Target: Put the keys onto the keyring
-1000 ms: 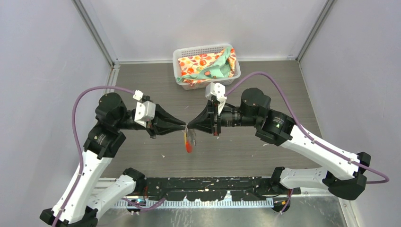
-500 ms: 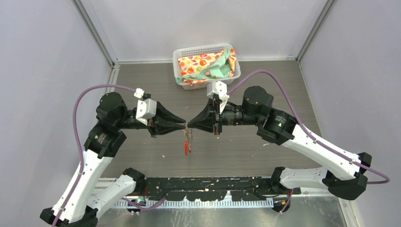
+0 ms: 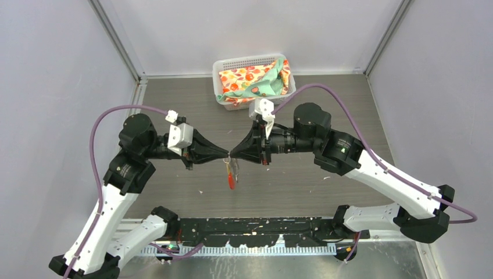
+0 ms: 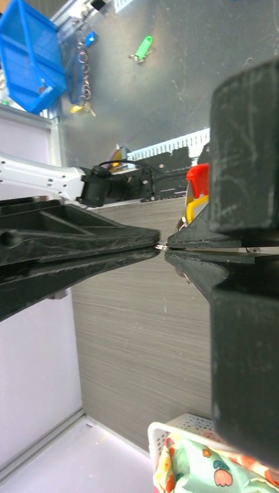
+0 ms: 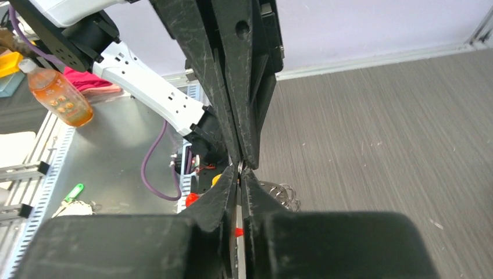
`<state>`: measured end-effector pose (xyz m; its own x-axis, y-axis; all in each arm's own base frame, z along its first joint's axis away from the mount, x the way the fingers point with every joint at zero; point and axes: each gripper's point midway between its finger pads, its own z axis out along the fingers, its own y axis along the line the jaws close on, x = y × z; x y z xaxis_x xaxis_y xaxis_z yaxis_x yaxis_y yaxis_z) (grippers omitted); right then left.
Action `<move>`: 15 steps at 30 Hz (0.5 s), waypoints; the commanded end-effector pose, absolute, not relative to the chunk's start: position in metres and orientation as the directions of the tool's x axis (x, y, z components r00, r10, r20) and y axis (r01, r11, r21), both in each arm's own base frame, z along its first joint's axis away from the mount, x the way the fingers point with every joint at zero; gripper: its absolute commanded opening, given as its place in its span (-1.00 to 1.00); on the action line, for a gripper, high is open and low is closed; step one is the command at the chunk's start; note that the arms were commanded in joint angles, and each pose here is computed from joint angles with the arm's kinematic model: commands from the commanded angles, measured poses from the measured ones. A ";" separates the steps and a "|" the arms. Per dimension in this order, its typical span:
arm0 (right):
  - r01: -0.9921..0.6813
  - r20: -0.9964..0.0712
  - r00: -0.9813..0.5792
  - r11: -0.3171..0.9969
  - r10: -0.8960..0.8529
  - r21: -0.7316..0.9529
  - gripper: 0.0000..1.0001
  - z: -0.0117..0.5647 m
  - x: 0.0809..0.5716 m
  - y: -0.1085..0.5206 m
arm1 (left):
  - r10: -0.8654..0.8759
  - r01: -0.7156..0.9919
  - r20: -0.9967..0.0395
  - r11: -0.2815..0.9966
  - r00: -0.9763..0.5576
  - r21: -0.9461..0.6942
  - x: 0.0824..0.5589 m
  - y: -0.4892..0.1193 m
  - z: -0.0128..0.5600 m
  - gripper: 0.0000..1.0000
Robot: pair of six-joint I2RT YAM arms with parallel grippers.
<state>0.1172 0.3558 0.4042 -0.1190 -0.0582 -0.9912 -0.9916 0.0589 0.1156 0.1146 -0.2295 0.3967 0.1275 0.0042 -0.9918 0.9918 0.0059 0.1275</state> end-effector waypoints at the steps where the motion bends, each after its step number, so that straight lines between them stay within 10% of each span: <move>1: -0.989 -0.992 -0.092 0.125 -0.081 0.082 -0.67 0.433 0.125 0.343 | 0.051 0.985 -0.984 0.007 0.171 0.172 0.113 -0.224 0.387 -0.99; 7: -0.985 -0.947 -0.120 0.154 -0.299 0.076 -0.08 0.410 0.129 0.332 | 0.094 0.986 -0.982 -0.009 0.166 0.166 0.114 -0.224 0.387 -0.99; 15: -0.989 -0.901 -0.137 0.111 -0.412 0.100 0.02 0.397 0.130 0.341 | 0.108 0.992 -0.986 -0.016 0.128 0.127 0.121 -0.228 0.391 -0.99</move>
